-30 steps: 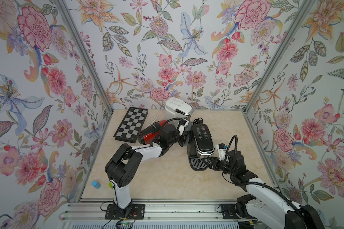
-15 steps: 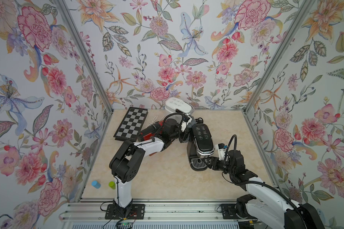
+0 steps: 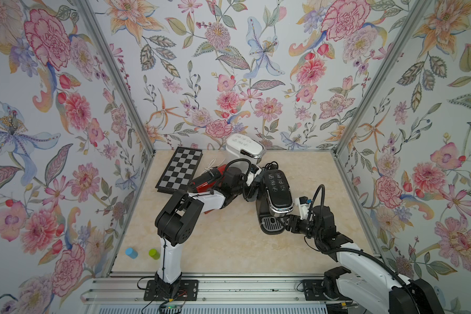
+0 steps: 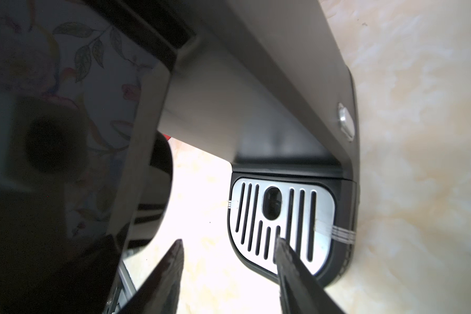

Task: Wipe the surface of a coffee machine
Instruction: Wipe the dirt from the surface of the coffee machine.

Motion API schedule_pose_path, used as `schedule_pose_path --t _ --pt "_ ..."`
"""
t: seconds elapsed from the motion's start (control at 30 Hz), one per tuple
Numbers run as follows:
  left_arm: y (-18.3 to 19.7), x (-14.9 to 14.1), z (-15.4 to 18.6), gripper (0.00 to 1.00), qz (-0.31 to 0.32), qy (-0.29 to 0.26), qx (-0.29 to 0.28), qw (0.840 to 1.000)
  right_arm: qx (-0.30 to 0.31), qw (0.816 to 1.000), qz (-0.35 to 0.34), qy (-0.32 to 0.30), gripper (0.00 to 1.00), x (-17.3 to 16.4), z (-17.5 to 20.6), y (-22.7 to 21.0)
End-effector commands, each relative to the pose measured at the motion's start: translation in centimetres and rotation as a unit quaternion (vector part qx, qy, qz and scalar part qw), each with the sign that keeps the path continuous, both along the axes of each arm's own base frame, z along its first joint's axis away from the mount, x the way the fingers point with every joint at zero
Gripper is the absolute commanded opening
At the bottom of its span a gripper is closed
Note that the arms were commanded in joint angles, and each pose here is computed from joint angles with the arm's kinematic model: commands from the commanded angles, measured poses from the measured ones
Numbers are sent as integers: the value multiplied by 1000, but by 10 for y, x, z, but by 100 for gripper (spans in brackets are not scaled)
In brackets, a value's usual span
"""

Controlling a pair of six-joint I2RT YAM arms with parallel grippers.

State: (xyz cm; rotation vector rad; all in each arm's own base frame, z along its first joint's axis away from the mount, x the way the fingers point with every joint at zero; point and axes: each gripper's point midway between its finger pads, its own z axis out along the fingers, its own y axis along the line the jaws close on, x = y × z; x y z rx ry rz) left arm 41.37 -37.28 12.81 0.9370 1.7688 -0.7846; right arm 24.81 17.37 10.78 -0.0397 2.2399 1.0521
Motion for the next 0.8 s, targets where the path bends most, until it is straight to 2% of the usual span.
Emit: schedule_pose_path --t 0.0,0.23,0.5,0.7,0.77 --pt "-13 -36 -21 4 -75 41 -12 996 5 1000 6 -21 56 6 12 2" --pt "-1 -49 -28 5 -65 52 -2 997 -6 1000 -2 -24 56 6 11 -3" --pt "5 -76 0 5 -59 50 -60 995 -9 1000 -5 -20 56 9 9 -5" --pt "-5 -113 17 6 -75 58 -107 990 -12 1000 -10 -16 56 9 6 -8" --pt "-9 -120 14 6 -73 66 -107 989 -12 1000 -10 -16 56 9 6 -8"
